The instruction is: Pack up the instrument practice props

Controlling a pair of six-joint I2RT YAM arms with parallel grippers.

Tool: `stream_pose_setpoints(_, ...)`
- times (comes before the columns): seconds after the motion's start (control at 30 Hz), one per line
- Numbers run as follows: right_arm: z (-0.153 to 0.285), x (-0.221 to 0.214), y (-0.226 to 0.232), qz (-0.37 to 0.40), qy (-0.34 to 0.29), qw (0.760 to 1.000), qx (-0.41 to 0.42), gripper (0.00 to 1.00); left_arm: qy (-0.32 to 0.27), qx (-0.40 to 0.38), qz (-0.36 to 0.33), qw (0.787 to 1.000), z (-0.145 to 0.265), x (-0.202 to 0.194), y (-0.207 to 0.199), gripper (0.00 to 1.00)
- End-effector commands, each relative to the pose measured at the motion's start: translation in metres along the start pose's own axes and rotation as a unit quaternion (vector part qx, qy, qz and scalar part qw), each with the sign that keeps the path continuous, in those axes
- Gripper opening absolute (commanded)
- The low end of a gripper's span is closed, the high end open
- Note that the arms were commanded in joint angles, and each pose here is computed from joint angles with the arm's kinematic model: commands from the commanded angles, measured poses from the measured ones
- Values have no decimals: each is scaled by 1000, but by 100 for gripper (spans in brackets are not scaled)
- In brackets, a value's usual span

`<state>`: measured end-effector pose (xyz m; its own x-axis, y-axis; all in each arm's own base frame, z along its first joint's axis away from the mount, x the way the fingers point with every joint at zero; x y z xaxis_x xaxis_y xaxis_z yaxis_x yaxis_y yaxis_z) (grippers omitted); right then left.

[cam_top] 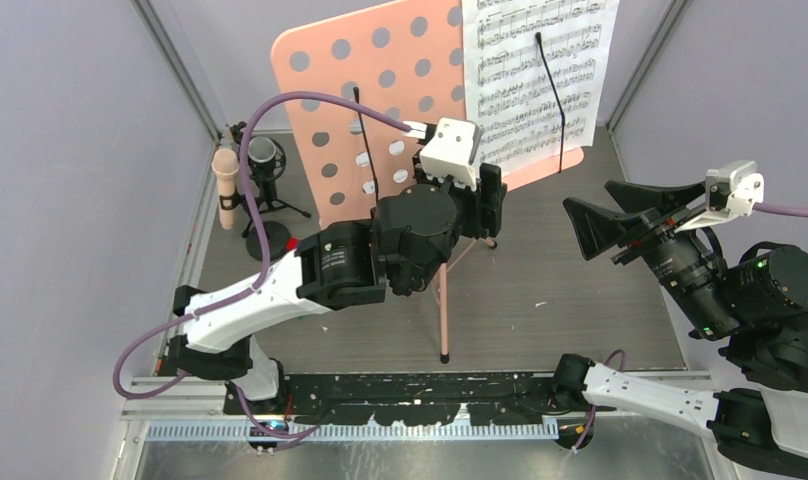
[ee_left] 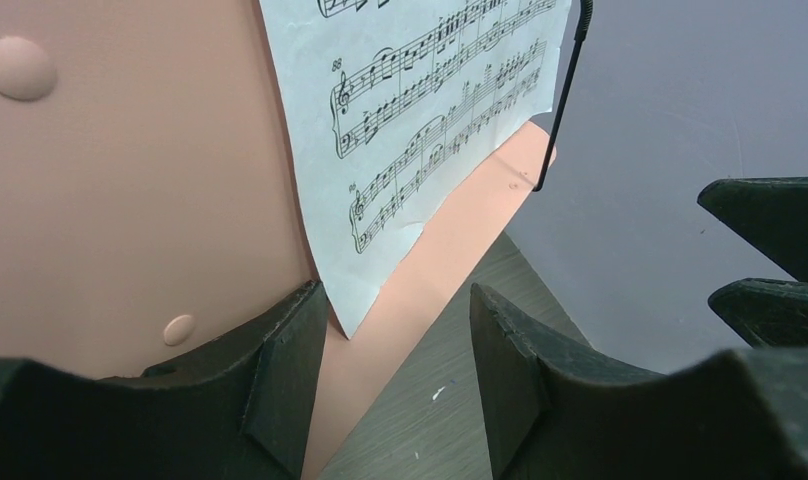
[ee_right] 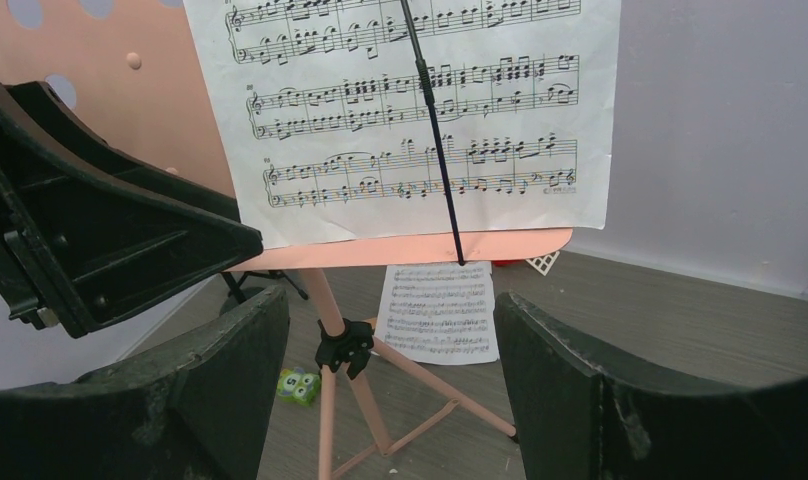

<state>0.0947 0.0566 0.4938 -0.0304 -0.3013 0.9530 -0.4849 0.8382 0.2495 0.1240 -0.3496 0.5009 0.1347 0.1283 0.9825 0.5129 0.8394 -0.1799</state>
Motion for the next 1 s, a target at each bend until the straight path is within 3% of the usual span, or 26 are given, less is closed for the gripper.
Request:
stream_pose_setpoints(0.0, 2, 8, 0, -13, -21, 1000, 3, 79, -31, 7, 44, 999, -4, 11, 0, 56)
stream_pose_setpoints(0.97, 5, 5, -1, -19, -17, 1000, 7, 79, -111, -24, 110, 987, -8, 16, 7, 54)
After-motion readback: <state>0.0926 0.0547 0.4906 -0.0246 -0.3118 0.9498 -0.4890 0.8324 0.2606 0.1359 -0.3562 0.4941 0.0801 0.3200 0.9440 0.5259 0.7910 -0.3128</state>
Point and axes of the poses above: each gripper's point midway between its finger pads, its own z axis back along the fingers, its own y axis along the line the jaws close on, x = y × z, the point moved 7 cm from there along z, back along the fingers, and after that the axes turned 5 degrees about -z, right-handed, at the moved point
